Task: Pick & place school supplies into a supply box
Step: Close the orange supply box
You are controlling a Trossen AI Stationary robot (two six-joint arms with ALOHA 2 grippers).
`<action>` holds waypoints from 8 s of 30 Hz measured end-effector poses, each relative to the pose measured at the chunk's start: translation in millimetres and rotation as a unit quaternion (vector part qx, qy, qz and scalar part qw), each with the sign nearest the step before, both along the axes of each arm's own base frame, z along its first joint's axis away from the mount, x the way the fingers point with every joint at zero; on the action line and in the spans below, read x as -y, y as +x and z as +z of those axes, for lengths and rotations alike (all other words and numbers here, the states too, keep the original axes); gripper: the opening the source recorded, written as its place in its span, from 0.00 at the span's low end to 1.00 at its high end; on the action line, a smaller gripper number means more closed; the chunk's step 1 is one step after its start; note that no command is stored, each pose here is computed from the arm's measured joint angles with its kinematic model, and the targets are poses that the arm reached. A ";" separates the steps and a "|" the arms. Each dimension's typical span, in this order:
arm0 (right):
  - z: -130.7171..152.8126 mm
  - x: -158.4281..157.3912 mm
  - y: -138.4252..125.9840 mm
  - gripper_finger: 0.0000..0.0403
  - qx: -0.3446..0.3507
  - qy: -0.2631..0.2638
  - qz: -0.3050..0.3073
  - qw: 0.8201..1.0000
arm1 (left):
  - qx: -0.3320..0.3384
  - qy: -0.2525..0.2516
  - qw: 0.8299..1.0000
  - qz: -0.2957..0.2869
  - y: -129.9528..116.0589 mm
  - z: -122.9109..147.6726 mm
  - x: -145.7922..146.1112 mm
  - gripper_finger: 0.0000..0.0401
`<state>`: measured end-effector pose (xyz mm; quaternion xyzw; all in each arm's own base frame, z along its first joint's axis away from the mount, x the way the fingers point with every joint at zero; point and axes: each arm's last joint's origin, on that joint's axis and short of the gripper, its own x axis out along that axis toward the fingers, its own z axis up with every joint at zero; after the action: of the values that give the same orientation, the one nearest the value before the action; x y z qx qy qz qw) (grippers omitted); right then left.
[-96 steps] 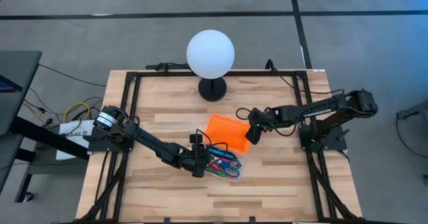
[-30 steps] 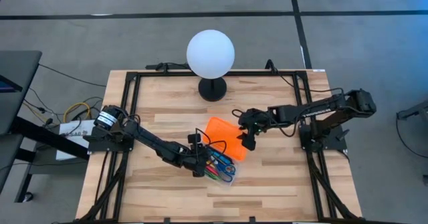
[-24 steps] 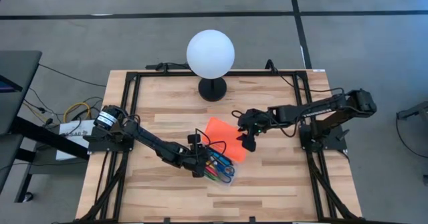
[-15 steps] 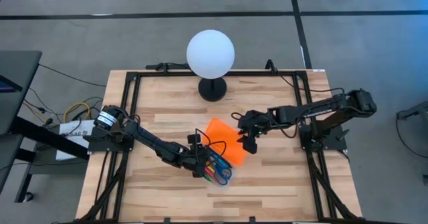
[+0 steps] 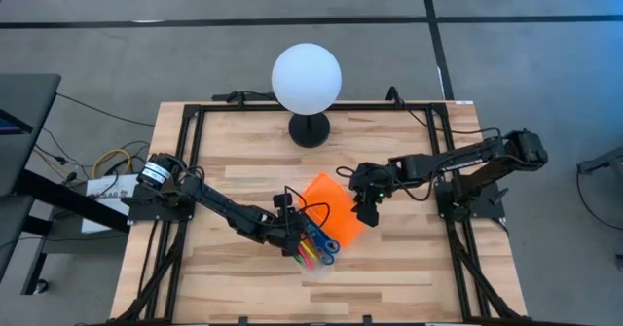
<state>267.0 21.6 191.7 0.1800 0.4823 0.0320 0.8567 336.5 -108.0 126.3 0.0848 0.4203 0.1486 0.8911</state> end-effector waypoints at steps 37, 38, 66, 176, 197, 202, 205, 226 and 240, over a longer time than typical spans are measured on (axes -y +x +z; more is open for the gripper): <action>42.0 -25.8 12.4 0.16 0.035 -0.061 0.047 0.996 | -0.005 0.001 1.000 0.009 -1.7 -0.4 -0.7 0.34; 43.9 -27.5 12.8 0.16 0.038 -0.060 0.050 0.996 | -0.005 0.001 1.000 0.010 -1.7 -0.4 -0.7 0.34; 60.0 -55.8 13.9 0.16 0.074 -0.070 0.089 0.991 | -0.004 0.002 1.000 0.011 -1.2 -0.4 -1.2 0.34; 67.6 -65.8 21.7 0.16 0.151 -0.082 0.128 0.977 | -0.004 0.046 0.998 -0.049 -93.2 55.8 98.4 0.34; 43.9 -48.1 4.5 0.16 0.006 -0.115 0.036 0.993 | -0.057 -0.087 0.993 -0.050 -78.2 22.8 67.6 0.34; 13.6 -30.9 -9.0 0.16 -0.066 -0.159 0.003 0.985 | -0.057 -0.086 0.993 -0.051 -78.2 22.9 67.7 0.34; -3.9 -23.1 -17.0 0.16 -0.090 -0.167 0.004 0.982 | -0.057 -0.086 0.993 -0.051 -78.3 22.8 67.6 0.34; -72.5 -6.8 -43.4 0.16 0.005 -0.152 0.082 0.985 | -0.061 -0.157 0.986 -0.020 -72.7 -2.8 33.1 0.34; -84.4 -35.8 -32.0 0.16 0.098 -0.152 0.150 0.972 | -0.055 -0.129 0.990 -0.017 -70.3 -2.9 27.4 0.34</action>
<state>235.1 57.3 107.3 -0.0302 0.4170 0.1039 0.9024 266.2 -135.4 123.4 -0.0155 0.4829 0.0730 0.8725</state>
